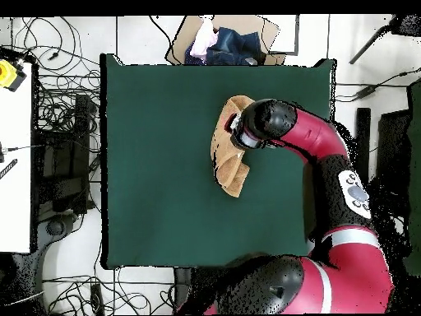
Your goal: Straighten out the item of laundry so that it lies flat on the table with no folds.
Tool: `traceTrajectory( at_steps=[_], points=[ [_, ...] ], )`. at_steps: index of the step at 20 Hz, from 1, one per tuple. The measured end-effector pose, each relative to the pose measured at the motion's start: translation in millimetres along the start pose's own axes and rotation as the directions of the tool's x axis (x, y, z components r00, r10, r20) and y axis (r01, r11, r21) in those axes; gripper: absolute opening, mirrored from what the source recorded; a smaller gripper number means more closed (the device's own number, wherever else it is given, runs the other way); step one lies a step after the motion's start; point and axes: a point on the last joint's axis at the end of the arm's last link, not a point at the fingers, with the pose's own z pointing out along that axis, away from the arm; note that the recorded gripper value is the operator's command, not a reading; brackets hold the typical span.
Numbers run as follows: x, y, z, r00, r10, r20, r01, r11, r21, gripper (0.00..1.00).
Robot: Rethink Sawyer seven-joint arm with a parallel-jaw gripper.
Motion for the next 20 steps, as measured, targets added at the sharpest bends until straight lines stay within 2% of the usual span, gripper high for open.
traceTrajectory(
  at_steps=[1, 4, 5, 7, 8, 9, 10, 12, 13, 15, 17, 20],
  points=[
    [-1.7, -0.1, -0.8, 1.0, 0.0, 0.003, 0.0, 1.0, -0.007, 0.0],
    [-2.7, -4.1, 0.5, 1.0, -0.016, 0.017, 0.016, 1.0, 0.022, 0.0],
    [-1.7, -13.6, 4.4, 0.996, -0.08, 0.05, 0.073, 0.989, 0.13, 0.0],
    [-0.2, -18.8, 6.0, 0.991, -0.121, 0.063, 0.107, 0.975, 0.195, 0.0],
    [2.8, -27.3, 6.5, 0.979, -0.188, 0.073, 0.159, 0.942, 0.297, 0.0],
    [4.2, -31.8, 5.7, 0.973, -0.22, 0.074, 0.183, 0.921, 0.343, 0.0],
    [4.9, -34.9, 4.6, 0.968, -0.24, 0.075, 0.196, 0.907, 0.373, 0.0],
    [6.3, -43.5, -0.3, 0.955, -0.288, 0.074, 0.228, 0.867, 0.442, 0.0],
    [4.8, -49.3, -6.4, 0.95, -0.302, 0.079, 0.233, 0.854, 0.466, 0.0],
    [1.0, -52.1, -13.3, 0.953, -0.289, 0.091, 0.218, 0.862, 0.457, 0.0],
    [-3.3, -52.1, -19.2, 0.959, -0.262, 0.106, 0.193, 0.882, 0.43, 0.0],
    [-7.5, -49.5, -22.8, 0.964, -0.237, 0.117, 0.172, 0.899, 0.403, 0.0]
  ],
)
